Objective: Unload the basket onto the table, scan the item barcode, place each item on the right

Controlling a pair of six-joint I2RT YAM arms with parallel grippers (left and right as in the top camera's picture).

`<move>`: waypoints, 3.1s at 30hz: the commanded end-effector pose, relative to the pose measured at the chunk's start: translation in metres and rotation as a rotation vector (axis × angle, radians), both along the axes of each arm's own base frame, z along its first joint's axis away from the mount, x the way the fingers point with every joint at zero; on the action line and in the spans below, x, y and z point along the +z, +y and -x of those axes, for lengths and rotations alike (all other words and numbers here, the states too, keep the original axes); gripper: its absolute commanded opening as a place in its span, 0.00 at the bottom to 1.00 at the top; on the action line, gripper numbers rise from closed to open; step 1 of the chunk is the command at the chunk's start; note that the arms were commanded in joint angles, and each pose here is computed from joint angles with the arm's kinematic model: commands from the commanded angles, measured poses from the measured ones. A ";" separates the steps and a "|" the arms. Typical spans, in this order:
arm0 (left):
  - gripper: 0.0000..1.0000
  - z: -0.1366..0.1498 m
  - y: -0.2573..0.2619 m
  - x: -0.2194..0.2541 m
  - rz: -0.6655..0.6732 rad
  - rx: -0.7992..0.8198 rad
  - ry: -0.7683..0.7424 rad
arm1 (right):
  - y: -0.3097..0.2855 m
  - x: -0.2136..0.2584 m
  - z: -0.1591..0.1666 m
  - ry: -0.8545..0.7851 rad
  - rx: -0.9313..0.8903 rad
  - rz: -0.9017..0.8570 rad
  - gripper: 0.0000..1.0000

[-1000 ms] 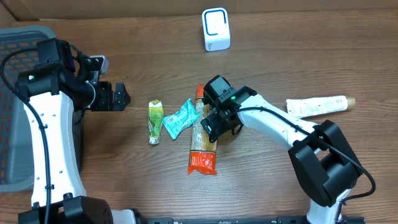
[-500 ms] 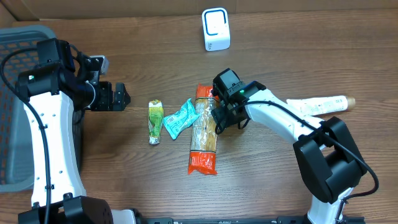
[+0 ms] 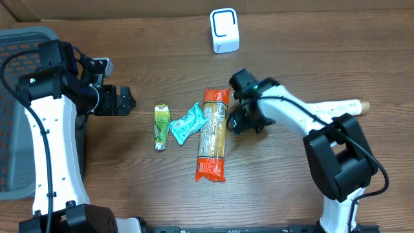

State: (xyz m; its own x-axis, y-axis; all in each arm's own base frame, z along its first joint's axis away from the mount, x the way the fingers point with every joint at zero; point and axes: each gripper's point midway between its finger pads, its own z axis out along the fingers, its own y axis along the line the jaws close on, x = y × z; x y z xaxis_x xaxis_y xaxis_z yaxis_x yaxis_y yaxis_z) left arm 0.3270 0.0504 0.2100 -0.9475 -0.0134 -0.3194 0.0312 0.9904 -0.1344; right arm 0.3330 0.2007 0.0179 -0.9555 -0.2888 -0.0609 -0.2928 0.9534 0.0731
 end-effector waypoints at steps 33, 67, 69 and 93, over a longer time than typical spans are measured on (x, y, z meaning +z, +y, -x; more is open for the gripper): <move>0.99 -0.001 -0.003 0.004 0.003 -0.027 -0.018 | -0.032 -0.020 -0.020 -0.114 0.081 0.260 1.00; 1.00 -0.001 -0.003 0.004 0.003 -0.027 -0.018 | -0.006 -0.024 0.018 0.181 0.059 -0.238 0.09; 1.00 -0.001 -0.003 0.004 0.003 -0.027 -0.018 | -0.004 -0.019 0.013 0.172 0.060 -0.242 0.04; 0.99 -0.001 -0.003 0.004 0.003 -0.027 -0.018 | -0.018 0.014 -0.002 -0.249 0.020 0.438 0.44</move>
State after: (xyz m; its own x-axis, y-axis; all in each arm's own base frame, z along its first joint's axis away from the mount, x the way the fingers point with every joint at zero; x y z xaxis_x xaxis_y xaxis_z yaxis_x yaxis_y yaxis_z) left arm 0.3269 0.0504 0.2100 -0.9477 -0.0135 -0.3189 0.0311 0.9905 -0.1341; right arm 0.3421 0.1819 0.0299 -0.9330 -0.3344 -0.1331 -0.2734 0.8989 -0.3423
